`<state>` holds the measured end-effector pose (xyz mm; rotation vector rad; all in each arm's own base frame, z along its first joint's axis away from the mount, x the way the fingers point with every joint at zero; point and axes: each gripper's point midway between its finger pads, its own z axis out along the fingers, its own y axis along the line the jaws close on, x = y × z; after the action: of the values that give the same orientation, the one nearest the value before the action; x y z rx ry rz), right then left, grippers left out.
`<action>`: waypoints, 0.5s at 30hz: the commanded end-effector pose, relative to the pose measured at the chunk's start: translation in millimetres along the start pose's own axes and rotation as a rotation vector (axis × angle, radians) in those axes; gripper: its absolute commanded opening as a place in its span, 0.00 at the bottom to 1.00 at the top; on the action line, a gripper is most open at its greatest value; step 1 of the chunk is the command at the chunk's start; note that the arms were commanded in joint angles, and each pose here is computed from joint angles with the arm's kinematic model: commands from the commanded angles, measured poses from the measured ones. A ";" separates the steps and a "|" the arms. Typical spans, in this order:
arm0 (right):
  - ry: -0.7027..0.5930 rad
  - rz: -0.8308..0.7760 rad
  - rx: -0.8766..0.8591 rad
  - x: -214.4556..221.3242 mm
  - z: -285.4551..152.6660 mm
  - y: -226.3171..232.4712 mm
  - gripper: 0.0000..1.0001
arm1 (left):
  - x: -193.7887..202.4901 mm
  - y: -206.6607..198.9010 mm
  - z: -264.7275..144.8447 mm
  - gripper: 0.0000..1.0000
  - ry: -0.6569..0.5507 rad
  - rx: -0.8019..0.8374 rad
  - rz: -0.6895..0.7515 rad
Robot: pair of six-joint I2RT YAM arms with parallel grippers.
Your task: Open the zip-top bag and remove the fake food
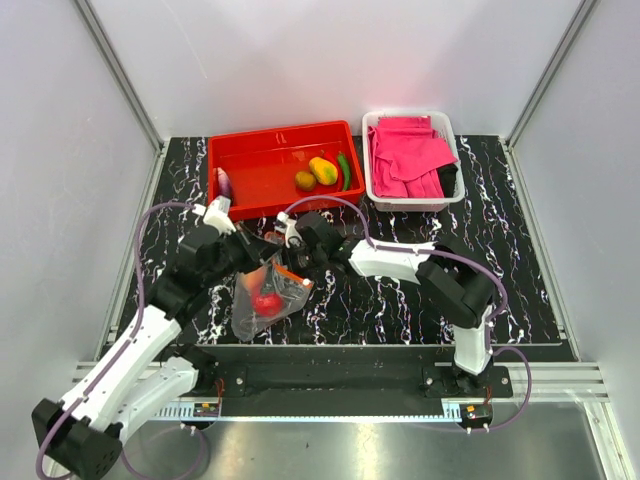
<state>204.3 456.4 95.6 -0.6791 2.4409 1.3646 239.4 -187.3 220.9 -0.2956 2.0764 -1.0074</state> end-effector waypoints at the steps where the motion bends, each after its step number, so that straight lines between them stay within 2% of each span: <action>1: -0.008 -0.017 -0.035 -6.3 11.9 6.0 0.87 | 1.4 14.6 -14.7 0.01 -0.058 -0.031 0.021; 6: -0.002 0.000 -0.029 -3.2 18.8 -0.2 0.94 | 21.0 29.3 -9.9 0.00 -0.025 -0.027 -0.032; 15: 0.040 0.010 -0.033 13.7 38.2 2.2 0.95 | 27.3 26.1 -6.3 0.00 -0.011 0.007 -0.043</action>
<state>199.3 466.6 61.1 -0.6592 2.5169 1.3655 216.2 -175.1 176.4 -0.3604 2.1163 -0.9978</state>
